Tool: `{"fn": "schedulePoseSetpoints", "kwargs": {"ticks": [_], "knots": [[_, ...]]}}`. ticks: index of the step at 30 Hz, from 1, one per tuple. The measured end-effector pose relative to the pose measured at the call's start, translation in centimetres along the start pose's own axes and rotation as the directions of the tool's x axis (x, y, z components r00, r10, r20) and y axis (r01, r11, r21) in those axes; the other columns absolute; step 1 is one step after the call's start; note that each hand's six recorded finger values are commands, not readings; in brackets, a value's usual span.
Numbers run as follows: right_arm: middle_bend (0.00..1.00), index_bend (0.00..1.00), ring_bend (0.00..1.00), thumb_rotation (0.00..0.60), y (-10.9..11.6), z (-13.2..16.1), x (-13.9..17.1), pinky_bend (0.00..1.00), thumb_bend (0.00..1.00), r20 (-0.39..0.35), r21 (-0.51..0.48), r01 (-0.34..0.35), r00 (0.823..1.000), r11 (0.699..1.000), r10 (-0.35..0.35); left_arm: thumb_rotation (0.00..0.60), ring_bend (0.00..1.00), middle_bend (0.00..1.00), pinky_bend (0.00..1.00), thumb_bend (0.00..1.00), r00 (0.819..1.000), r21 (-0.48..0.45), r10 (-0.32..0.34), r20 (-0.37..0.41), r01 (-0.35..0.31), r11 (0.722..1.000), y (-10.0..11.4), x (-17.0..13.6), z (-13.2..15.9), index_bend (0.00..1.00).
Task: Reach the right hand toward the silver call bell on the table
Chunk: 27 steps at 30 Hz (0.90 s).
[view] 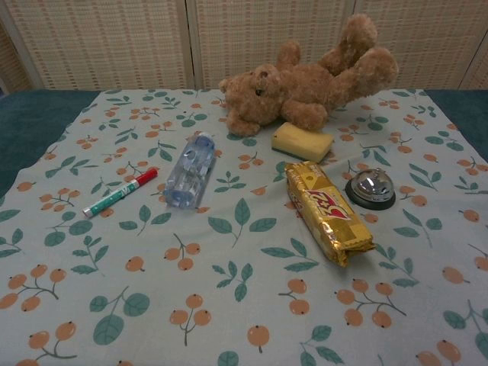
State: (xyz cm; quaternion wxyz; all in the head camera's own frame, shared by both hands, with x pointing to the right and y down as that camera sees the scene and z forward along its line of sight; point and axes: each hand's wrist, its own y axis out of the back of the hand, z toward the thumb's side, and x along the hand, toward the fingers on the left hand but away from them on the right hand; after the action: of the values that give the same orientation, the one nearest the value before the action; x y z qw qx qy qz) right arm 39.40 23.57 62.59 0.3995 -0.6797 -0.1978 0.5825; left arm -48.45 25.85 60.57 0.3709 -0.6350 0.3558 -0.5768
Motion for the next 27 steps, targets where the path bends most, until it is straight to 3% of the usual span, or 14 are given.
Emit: {"fn": "schedulePoseSetpoints", "kwargs": {"ticks": [7, 13, 21, 27], "knots": [[0.00, 0.00, 0.00, 0.600, -0.1, 0.0, -0.3, 0.10, 1.00, -0.002, 0.013, 0.005, 1.000, 1.000, -0.005, 0.600, 0.17, 0.24, 0.42, 0.48, 1.000, -0.001, -0.002, 0.003, 0.002, 1.000, 0.0, 0.0, 0.1, 0.31], [0.00, 0.00, 0.00, 0.600, -0.1, 0.1, -1.5, 0.11, 1.00, -0.040, 0.044, 0.057, 0.998, 0.997, -0.055, 0.600, 0.17, 0.24, 0.42, 0.48, 1.000, -0.011, -0.001, -0.014, 0.001, 1.000, 0.0, 0.1, -0.3, 0.31], [0.00, 0.00, 0.00, 0.600, -0.3, 1.2, -7.5, 0.09, 1.00, -0.138, 0.041, 0.113, 0.985, 0.993, -0.107, 0.600, 0.17, 0.25, 0.42, 0.48, 1.000, -0.007, 0.012, -0.009, -0.012, 1.000, 0.3, -0.1, -0.1, 0.31], [0.00, 0.00, 0.00, 0.600, -1.2, 3.2, -13.2, 0.07, 1.00, -0.214, 0.008, 0.052, 0.976, 0.999, -0.049, 0.600, 0.17, 0.25, 0.42, 0.48, 1.000, -0.011, 0.002, -0.026, -0.002, 1.000, 0.2, 0.0, -0.4, 0.31]]}}
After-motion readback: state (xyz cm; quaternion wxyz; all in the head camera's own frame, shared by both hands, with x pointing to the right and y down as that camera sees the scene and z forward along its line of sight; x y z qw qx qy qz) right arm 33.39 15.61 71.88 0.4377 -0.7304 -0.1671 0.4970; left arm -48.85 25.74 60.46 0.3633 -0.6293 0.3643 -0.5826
